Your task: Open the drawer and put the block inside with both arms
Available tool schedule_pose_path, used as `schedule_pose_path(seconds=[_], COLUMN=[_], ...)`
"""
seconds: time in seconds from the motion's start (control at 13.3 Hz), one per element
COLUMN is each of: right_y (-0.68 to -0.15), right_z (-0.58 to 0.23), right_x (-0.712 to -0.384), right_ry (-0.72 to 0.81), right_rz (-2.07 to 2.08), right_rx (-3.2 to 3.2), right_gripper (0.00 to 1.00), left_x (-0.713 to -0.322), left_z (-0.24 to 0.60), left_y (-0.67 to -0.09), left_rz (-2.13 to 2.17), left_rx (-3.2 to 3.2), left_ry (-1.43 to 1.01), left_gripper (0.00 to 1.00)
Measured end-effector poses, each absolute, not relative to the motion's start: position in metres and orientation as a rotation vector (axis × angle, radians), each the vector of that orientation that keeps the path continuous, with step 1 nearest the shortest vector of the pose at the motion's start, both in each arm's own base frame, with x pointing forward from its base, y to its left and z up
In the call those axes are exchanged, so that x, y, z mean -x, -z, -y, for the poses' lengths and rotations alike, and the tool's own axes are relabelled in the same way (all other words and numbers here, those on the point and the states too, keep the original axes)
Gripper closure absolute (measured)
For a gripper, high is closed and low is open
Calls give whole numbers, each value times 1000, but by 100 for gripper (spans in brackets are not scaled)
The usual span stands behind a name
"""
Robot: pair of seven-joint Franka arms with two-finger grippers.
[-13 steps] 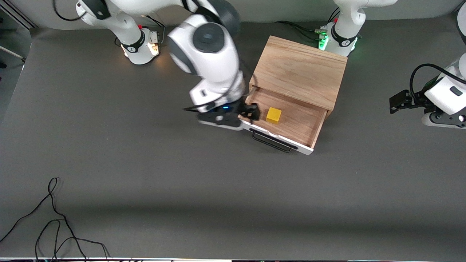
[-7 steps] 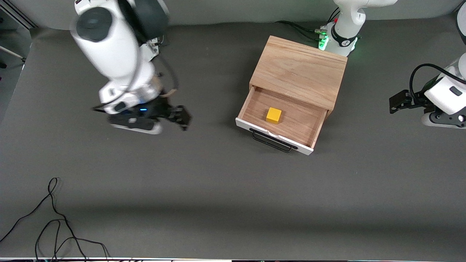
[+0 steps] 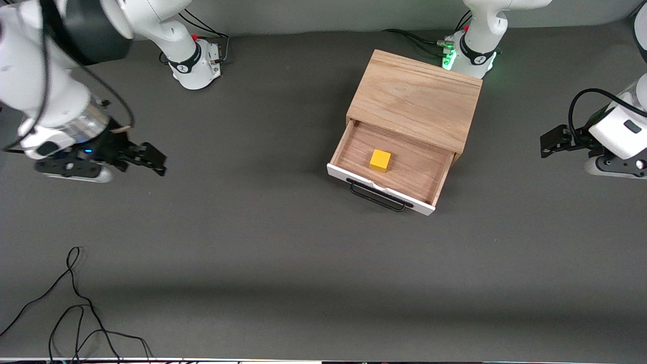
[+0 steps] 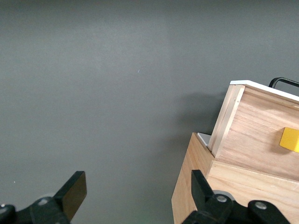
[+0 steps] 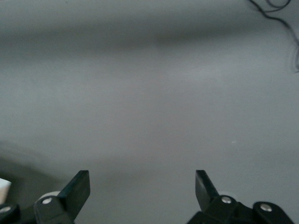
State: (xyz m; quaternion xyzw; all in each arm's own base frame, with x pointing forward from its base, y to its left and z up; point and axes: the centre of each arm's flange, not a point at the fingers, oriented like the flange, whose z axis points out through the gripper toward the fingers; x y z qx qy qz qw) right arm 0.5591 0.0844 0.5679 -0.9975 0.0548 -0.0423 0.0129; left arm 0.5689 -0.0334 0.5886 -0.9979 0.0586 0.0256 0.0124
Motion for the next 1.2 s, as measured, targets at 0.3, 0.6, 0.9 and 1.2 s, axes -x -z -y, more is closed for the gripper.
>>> schedule_pose_path(seconds=[0.3, 0.6, 0.9, 1.2], right_y=[-575, -573, -580, -579], right_z=[-12, -45, -31, -22], right_x=[-555, -554, -556, -557], right_ry=[95, 90, 114, 109], right_rz=[-62, 21, -18, -46], right_rx=[3114, 3127, 3134, 3136], right_gripper=[0, 0, 0, 0], left_x=[-569, -569, -569, -569], left_z=[33, 33, 34, 34], left_y=[-589, -589, -589, -588], left_rz=[-183, -183, -183, -183], left_rx=[3110, 3110, 3110, 3110], left_ry=[-80, -80, -80, -80], left_gripper=[0, 0, 0, 0])
